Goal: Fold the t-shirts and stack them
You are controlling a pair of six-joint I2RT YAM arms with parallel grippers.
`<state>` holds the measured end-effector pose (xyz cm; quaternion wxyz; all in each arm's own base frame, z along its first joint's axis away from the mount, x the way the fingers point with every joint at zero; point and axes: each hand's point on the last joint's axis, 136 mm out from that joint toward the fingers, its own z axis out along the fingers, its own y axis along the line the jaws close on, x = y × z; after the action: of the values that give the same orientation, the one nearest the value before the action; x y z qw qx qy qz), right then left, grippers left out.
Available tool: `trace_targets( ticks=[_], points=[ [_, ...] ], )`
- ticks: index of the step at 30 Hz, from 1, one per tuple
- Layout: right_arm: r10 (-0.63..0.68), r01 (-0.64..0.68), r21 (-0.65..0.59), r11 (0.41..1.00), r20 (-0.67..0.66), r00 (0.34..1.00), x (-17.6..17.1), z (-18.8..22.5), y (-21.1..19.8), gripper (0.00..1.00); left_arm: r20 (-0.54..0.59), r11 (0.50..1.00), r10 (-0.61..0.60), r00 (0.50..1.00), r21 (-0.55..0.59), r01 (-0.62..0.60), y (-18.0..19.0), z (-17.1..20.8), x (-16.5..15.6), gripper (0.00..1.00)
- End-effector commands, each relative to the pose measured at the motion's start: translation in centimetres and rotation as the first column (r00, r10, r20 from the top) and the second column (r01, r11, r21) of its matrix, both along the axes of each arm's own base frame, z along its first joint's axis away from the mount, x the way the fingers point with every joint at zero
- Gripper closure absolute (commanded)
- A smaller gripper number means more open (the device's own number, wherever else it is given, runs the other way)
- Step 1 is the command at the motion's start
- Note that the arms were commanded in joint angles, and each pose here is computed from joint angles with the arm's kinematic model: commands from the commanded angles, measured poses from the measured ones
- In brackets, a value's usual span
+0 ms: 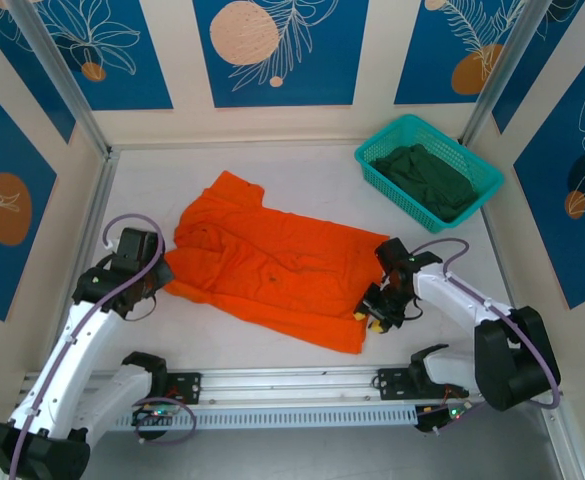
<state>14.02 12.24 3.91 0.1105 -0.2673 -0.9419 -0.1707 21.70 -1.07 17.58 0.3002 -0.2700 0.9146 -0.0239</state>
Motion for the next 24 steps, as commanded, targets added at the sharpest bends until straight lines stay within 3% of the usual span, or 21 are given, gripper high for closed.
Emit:
trace_targets(
  ticks=[1,6,17,24],
  points=[
    [0.027,-0.027,-0.016,1.000,0.005,1.000,0.3,-0.3,0.1,0.63,0.028,1.000,-0.026,0.999,-0.014,0.026,-0.4,0.9,0.7,1.00],
    [0.068,-0.067,-0.033,0.997,0.018,0.998,1.1,-0.7,0.5,0.64,0.034,0.999,-0.039,0.999,-0.008,0.039,-0.5,1.1,1.0,1.00],
    [0.117,-0.116,-0.046,0.992,0.022,0.993,1.4,-0.9,1.1,0.87,0.043,0.998,-0.057,0.997,0.006,0.057,-0.6,1.3,1.3,1.00],
    [0.129,-0.126,-0.045,0.991,0.076,0.989,1.9,1.3,1.3,0.98,0.050,0.997,-0.079,0.996,0.019,0.078,-0.8,1.6,1.6,1.00]
  ],
)
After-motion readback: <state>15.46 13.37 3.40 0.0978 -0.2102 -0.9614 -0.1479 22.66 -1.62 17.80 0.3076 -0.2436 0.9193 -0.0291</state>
